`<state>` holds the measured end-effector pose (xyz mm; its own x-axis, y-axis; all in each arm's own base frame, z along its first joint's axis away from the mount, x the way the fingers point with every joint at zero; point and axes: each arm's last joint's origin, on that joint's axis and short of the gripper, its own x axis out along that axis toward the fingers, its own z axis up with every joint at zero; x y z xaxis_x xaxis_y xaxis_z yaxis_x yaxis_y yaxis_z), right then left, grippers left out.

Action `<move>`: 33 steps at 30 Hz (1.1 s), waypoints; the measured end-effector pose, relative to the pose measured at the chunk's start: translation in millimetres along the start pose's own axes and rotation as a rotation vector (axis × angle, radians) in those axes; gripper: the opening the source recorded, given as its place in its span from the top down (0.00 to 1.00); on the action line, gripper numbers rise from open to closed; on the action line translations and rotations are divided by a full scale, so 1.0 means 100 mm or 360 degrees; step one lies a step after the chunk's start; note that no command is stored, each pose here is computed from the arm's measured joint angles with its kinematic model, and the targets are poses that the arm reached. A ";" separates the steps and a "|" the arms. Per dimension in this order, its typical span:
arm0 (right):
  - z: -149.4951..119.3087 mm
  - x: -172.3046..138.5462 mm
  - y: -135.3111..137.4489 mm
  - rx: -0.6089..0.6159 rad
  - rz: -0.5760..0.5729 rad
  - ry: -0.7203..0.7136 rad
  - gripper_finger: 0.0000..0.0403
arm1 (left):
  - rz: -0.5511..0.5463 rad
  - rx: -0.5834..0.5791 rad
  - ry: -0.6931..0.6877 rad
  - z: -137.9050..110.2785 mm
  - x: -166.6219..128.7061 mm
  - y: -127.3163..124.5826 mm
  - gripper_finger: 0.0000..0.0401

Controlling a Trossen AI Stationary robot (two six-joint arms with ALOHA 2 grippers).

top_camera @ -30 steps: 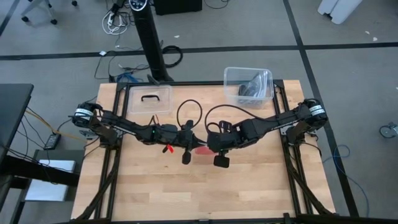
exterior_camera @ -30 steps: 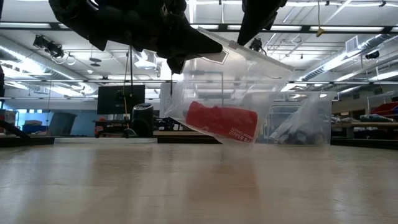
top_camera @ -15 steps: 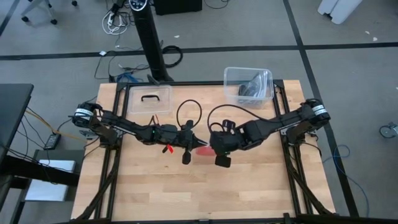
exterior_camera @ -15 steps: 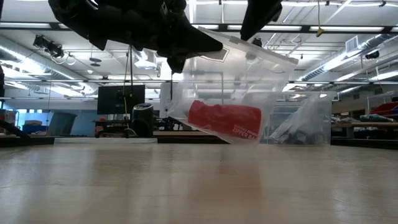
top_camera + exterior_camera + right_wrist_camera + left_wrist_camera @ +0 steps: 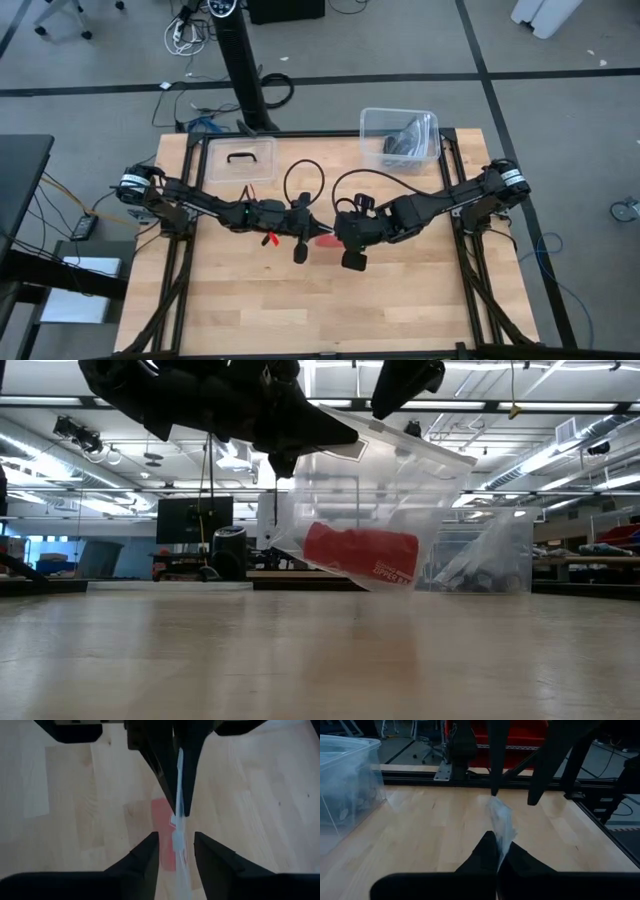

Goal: Roll bandage
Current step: Close the transparent zip bag

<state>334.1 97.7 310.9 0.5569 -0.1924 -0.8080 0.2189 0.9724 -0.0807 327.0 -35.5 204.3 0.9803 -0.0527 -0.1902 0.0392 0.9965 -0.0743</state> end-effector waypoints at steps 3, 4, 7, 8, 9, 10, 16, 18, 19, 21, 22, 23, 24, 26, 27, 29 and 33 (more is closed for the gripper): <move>-0.01 0.02 0.00 -0.0020 -0.0004 0.0007 0.74 | 0.0004 -0.0006 0.0000 0.00 0.00 0.01 1.00; -0.02 0.02 0.00 -0.0022 -0.0008 0.0013 0.75 | 0.0005 -0.0006 -0.0002 0.00 0.00 0.01 1.00; -0.04 0.04 0.00 -0.0027 -0.0017 0.0021 0.76 | 0.0005 -0.0006 -0.0002 0.00 0.00 0.01 1.00; -0.04 0.05 0.00 -0.0028 -0.0024 0.0021 0.76 | 0.0005 -0.0006 -0.0003 0.00 0.00 0.01 1.00; -0.05 0.06 0.00 -0.0029 -0.0030 0.0020 0.76 | 0.0004 -0.0006 -0.0004 0.00 0.00 0.01 1.00; -0.05 0.06 -0.01 -0.0032 -0.0044 0.0021 0.76 | 0.0004 -0.0006 -0.0005 0.00 0.00 0.01 1.00; -0.05 0.08 -0.03 -0.0041 -0.0074 0.0021 0.74 | -0.0001 -0.0012 -0.0063 0.04 0.00 0.00 1.00; -0.05 0.08 -0.04 -0.0042 -0.0078 0.0019 0.75 | -0.0001 -0.0018 -0.0059 0.04 0.00 0.00 1.00; -0.05 0.08 -0.04 -0.0044 -0.0079 0.0019 0.77 | -0.0001 -0.0020 -0.0058 0.04 0.00 0.00 1.00; -0.05 0.08 -0.04 -0.0052 -0.0079 0.0019 0.80 | -0.0001 -0.0030 -0.0060 0.04 0.00 0.00 1.00; -0.05 0.08 -0.04 -0.0056 -0.0078 0.0019 0.83 | -0.0001 -0.0032 -0.0060 0.04 0.00 0.00 1.00; -0.05 0.08 -0.04 -0.0065 -0.0078 0.0020 0.86 | 0.0000 -0.0032 -0.0059 0.04 0.00 0.01 1.00; -0.05 0.08 -0.04 -0.0067 -0.0078 0.0020 0.89 | -0.0001 -0.0032 -0.0059 0.04 0.00 0.00 1.00; -0.05 0.08 -0.04 -0.0082 -0.0079 0.0020 0.95 | 0.0000 -0.0032 -0.0059 0.04 0.00 0.01 1.00; -0.05 0.08 -0.04 -0.0088 -0.0078 0.0022 0.96 | -0.0001 -0.0032 -0.0058 0.04 0.00 0.00 1.00; -0.05 0.09 -0.04 -0.0092 -0.0079 0.0023 0.96 | 0.0000 -0.0031 -0.0050 0.03 0.00 0.01 1.00; -0.06 0.08 -0.04 -0.0076 -0.0077 0.0037 0.94 | 0.0000 -0.0030 -0.0047 0.03 0.00 0.01 1.00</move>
<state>333.0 93.3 300.7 0.5276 -0.2370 -0.8158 0.2064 0.9673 -0.1475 327.6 -34.8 207.1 0.9857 -0.0503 -0.1611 0.0356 0.9950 -0.0929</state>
